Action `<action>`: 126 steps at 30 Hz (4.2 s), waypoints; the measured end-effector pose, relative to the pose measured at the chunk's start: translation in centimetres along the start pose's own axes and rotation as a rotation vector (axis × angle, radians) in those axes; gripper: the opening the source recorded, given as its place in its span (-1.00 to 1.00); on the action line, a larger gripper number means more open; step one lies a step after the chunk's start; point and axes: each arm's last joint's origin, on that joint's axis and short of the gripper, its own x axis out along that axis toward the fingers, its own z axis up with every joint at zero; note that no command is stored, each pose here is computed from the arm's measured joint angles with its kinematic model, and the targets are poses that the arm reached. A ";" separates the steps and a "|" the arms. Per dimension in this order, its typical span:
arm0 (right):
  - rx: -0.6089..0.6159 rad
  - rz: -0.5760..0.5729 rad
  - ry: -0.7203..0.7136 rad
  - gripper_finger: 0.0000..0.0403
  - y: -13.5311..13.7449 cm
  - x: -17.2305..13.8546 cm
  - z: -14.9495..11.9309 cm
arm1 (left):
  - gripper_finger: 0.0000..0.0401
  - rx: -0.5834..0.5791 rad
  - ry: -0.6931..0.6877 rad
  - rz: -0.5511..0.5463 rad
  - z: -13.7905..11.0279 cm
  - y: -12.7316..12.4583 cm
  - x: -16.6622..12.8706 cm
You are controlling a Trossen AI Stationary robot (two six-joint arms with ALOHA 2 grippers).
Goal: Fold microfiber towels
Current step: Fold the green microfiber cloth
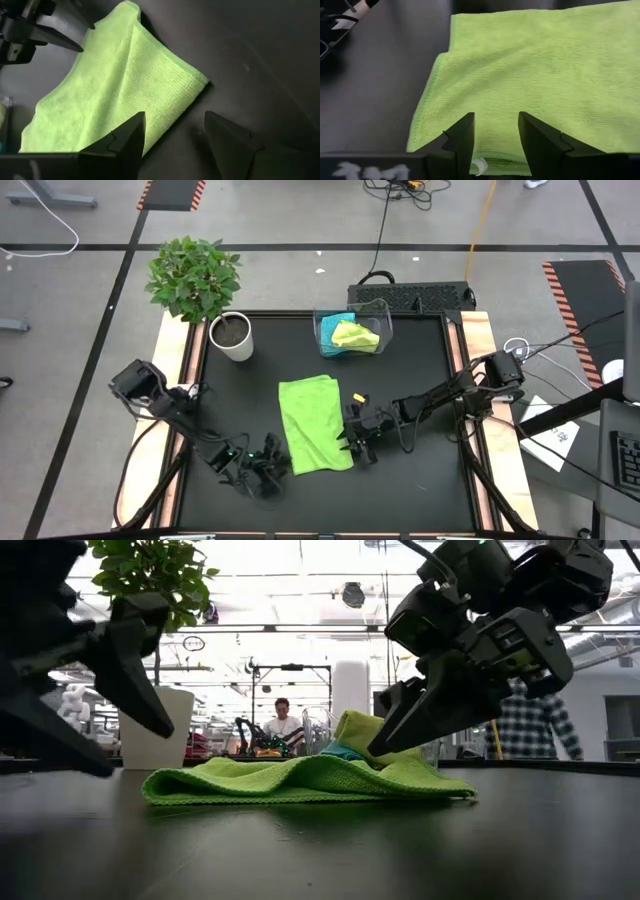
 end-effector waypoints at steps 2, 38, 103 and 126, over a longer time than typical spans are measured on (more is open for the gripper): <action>0.008 -0.005 -0.001 -0.28 -0.2 0.0 0.0 | 0.04 0.004 0.011 0.001 -0.3 -0.2 0.6; 0.095 -0.003 -0.014 -0.28 -1.8 -0.3 0.2 | -0.81 -0.008 -0.029 -0.031 -0.7 0.6 3.8; 0.019 -0.173 -0.123 -0.18 8.0 0.3 0.4 | -0.97 -0.312 -0.148 0.182 1.1 9.9 -0.4; 0.185 -0.173 -0.127 -0.18 9.3 0.3 -0.2 | -0.97 -0.291 -0.137 0.211 0.7 10.8 -0.1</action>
